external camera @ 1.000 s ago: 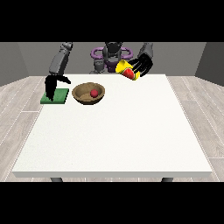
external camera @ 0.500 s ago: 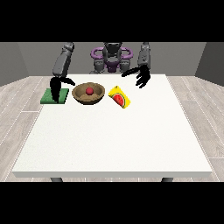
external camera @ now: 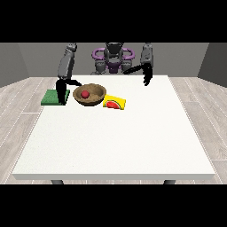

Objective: Pick the cup and pour the ball into the bowl, then pick the bowl and place it on the pad

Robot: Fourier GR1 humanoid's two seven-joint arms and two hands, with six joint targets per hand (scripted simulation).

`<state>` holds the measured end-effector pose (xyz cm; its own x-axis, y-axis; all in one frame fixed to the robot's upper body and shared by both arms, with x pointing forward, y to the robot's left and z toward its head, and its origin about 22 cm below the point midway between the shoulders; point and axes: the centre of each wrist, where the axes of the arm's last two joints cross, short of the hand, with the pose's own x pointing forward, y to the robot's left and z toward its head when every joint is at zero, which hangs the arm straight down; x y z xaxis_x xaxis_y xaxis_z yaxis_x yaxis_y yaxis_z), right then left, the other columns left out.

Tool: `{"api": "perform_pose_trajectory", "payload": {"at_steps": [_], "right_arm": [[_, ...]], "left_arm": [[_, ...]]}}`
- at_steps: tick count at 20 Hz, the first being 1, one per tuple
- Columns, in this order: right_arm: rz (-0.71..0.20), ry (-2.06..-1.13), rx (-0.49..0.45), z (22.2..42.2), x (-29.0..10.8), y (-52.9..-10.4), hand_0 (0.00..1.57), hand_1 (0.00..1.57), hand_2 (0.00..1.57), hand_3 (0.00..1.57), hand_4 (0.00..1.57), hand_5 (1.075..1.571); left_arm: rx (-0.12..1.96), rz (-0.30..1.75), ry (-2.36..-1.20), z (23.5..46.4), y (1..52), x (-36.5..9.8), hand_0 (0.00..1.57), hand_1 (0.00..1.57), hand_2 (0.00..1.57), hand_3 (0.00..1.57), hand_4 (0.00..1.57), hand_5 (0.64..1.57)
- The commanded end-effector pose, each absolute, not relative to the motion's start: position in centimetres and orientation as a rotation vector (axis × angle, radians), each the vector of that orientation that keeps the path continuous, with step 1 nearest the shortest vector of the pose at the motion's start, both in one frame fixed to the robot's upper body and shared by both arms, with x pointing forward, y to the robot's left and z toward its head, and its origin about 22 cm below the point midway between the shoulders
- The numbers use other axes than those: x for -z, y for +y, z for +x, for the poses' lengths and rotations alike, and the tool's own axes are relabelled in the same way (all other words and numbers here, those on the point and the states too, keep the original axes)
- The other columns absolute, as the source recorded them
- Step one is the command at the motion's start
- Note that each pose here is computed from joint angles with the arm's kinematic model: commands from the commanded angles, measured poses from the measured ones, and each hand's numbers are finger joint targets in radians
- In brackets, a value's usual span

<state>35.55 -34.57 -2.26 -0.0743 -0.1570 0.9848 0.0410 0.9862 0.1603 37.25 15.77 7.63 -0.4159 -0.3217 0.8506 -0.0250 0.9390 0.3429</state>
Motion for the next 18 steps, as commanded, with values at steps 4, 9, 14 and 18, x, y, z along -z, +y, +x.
{"api": "perform_pose_trajectory", "payload": {"at_steps": [4,9,14,18], "right_arm": [[0.095,-1.702,0.210,35.1,3.2,-35.7,0.00,0.00,0.00,0.00,0.20,1.539],[0.076,-1.645,0.298,34.1,5.6,-33.7,0.00,0.00,0.00,0.00,0.19,1.528],[0.131,-1.636,0.303,36.2,3.7,-31.9,0.00,0.00,0.00,0.00,0.23,1.532],[0.144,-1.572,0.246,37.8,2.2,-29.7,0.00,0.00,0.00,0.00,0.35,1.546]], "left_arm": [[0.382,0.221,-2.100,37.0,14.5,-11.5,0.00,0.00,0.00,0.00,0.00,1.555],[0.428,0.169,-2.045,36.1,13.4,-11.5,0.00,0.00,0.00,0.00,0.00,1.558],[0.416,0.179,-2.036,36.8,14.5,-11.0,0.00,0.00,0.00,0.00,0.00,1.562],[0.361,0.236,-1.958,36.8,16.7,-7.9,0.00,0.00,0.00,0.00,0.00,1.564]]}}
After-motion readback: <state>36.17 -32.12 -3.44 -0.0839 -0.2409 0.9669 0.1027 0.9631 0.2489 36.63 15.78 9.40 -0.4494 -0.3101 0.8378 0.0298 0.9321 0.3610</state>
